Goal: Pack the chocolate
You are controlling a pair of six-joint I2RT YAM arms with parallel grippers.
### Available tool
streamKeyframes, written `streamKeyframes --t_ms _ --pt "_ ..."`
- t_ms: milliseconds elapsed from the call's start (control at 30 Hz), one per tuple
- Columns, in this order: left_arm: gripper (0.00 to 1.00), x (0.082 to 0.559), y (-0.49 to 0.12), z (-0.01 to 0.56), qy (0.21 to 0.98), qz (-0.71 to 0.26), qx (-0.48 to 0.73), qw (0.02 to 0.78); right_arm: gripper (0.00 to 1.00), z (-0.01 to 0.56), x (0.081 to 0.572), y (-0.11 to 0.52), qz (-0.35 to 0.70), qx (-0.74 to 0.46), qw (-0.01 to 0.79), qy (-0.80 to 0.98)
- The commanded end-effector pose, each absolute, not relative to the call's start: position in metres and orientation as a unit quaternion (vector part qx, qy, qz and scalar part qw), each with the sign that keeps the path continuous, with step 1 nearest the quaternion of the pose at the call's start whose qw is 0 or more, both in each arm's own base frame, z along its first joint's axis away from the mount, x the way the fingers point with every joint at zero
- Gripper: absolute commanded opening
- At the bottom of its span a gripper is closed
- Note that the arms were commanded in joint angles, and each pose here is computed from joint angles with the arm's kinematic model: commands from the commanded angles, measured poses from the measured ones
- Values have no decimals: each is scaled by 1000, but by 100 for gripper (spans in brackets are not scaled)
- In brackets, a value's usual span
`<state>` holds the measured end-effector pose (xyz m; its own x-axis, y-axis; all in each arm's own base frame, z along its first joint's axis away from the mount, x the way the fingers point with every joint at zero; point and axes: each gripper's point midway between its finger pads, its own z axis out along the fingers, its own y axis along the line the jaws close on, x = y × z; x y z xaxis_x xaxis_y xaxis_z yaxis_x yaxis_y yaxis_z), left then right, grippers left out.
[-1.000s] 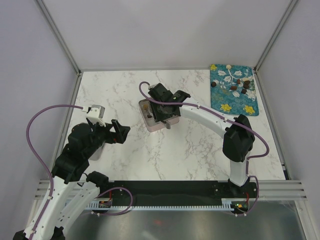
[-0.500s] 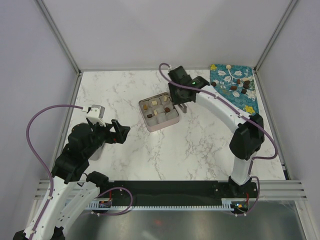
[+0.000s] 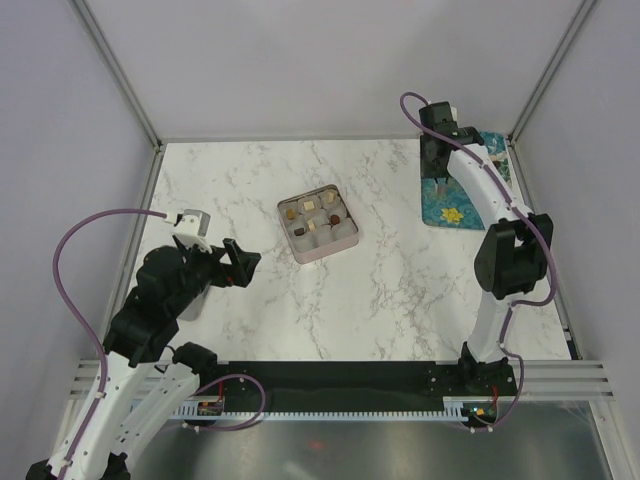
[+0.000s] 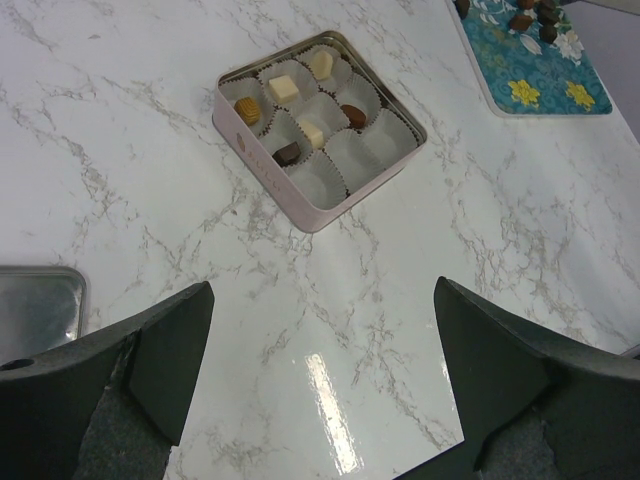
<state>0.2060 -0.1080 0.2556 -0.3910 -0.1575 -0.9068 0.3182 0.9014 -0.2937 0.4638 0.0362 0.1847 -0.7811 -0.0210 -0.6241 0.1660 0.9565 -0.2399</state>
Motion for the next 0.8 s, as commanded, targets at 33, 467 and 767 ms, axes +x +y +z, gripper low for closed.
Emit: streamKeyframes --t_ms 33,467,767 --pt "100 208 -108 257 803 -211 58 554 55 180 492 18 -130 46 336 932" --pt "100 211 -109 255 807 -208 58 549 56 157 528 31 -69 57 348 933" --pt "100 212 -108 253 810 -205 58 546 53 133 531 25 -83 65 331 938"
